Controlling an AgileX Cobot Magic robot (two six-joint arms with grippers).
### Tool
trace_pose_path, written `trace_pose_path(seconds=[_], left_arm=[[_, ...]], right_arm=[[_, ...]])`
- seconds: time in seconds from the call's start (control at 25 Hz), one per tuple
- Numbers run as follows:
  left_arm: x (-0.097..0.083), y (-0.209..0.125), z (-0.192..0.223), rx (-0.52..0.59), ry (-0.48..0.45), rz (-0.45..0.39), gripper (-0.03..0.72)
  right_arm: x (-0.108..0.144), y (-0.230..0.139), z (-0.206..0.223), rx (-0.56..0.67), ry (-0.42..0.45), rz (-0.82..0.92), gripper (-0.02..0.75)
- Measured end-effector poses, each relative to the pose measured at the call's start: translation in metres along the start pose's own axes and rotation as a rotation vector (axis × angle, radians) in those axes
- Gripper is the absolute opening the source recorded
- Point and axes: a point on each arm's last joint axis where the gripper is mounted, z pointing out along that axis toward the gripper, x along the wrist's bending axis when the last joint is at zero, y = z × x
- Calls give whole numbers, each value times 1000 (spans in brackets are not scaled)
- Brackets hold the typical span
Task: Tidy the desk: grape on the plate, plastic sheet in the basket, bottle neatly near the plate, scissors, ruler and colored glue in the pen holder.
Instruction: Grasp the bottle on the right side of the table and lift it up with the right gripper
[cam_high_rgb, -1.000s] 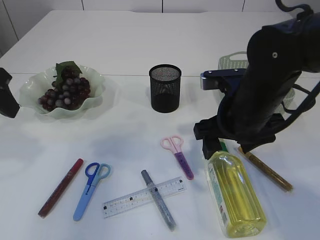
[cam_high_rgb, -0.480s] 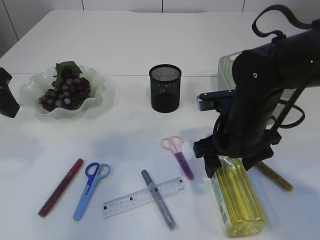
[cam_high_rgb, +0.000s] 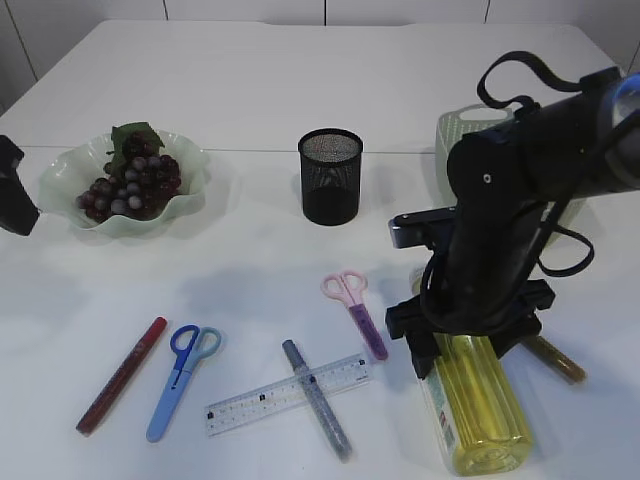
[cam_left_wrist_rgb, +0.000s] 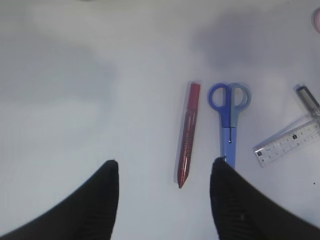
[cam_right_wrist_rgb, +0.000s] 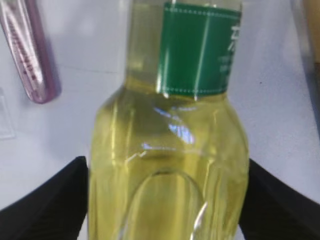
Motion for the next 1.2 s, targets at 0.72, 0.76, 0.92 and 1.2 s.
trace_pose_path(seconds=[0.72,0.76,0.92,1.2], left_arm=[[0,0,0,0,0,0,405],[0,0,0,0,0,0,405],[0,0,0,0,0,0,400],[0,0,0,0,0,0,394]], right_arm=[[0,3,5,-2,-3,-3,491],[0,3,5,-2,-3,-3,482],[0,3,5,-2,-5,-5,468],[0,2,-3,-22,-2,-22,465]])
